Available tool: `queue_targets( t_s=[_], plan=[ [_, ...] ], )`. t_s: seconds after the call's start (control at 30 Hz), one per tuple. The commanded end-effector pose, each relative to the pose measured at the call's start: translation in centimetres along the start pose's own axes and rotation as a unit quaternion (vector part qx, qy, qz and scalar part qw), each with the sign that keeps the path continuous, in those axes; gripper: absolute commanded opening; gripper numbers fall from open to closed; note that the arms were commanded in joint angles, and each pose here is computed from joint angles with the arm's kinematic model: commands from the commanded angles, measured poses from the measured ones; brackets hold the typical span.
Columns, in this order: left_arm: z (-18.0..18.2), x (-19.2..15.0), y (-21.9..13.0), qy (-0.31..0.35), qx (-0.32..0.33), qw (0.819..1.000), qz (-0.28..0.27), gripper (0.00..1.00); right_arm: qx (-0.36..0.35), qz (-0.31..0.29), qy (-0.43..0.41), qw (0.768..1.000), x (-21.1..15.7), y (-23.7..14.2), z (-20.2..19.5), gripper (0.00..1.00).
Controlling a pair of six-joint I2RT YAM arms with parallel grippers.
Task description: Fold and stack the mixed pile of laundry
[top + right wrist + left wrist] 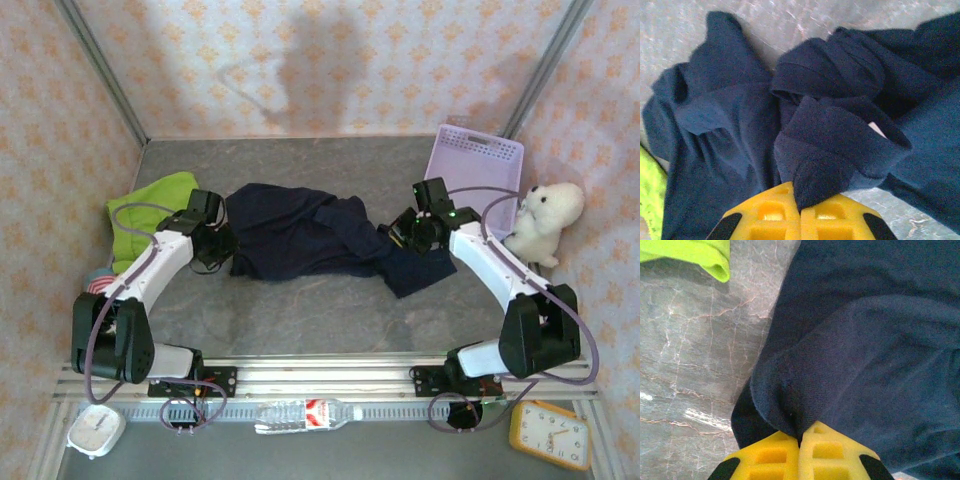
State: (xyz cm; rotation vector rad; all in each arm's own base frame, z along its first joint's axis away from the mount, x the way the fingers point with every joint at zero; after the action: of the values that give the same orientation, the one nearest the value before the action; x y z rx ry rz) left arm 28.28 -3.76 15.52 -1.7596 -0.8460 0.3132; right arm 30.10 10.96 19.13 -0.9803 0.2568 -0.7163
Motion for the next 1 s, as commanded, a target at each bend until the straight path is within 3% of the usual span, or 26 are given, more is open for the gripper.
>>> queue_targets(
  t_s=[0.0,0.07,0.17,0.2,0.23,0.27,0.33,0.57,0.8,0.97],
  plan=[
    [-1.3,1.5,-3.2,0.016,-0.014,0.998,-0.051,0.00,0.091,-0.089,-0.007,0.992,4.9,-3.5,5.8,0.00],
    [-1.8,2.5,-4.1,0.020,-0.008,0.997,-0.072,0.00,0.112,-0.125,-0.017,0.986,8.3,-4.5,8.8,0.00],
    [-2.2,3.5,-4.1,0.020,0.005,0.996,-0.083,0.00,0.088,-0.165,-0.025,0.982,13.5,-3.8,11.7,0.00],
    [-2.1,3.6,-3.9,0.016,0.011,0.996,-0.083,0.00,0.093,-0.164,-0.030,0.982,15.2,-3.0,12.9,0.11],
    [-2.1,3.7,-3.5,0.014,0.014,0.997,-0.081,0.00,0.095,-0.157,-0.037,0.982,16.5,-1.9,14.0,0.30],
    [-2.1,3.8,-3.2,0.012,0.017,0.997,-0.079,0.00,0.090,-0.150,-0.041,0.984,17.3,-1.2,14.6,0.42],
    [-2.1,3.7,-2.7,0.008,0.017,0.997,-0.072,0.00,0.065,-0.124,-0.058,0.988,18.0,0.4,15.3,0.51],
    [-2.1,3.8,-2.3,0.013,0.022,0.997,-0.067,0.02,0.015,-0.112,-0.102,0.988,14.2,-0.6,11.3,0.61],
    [-2.1,3.6,-1.8,0.012,0.015,0.998,-0.058,0.00,-0.060,-0.064,-0.120,0.989,6.8,-2.4,1.9,0.62],
    [-2.3,3.8,-1.8,0.008,0.009,0.998,-0.059,0.00,-0.155,-0.036,-0.115,0.981,2.5,-1.8,-5.9,0.63]
  ],
)
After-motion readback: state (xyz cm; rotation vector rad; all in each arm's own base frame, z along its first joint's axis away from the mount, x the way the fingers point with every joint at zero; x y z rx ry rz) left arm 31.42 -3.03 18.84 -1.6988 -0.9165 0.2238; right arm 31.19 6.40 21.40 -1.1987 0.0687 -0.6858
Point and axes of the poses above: each hand's point on the last joint's axis, 136 mm out from that joint toward the fingers, its own y axis out along the fingers, its own z axis along the line the jaws close on, x = y × z, the point moved 6 cm from there along -y, back along the fingers, and after that the axes turned 2 degrees about -y, right-handed, at the moved point
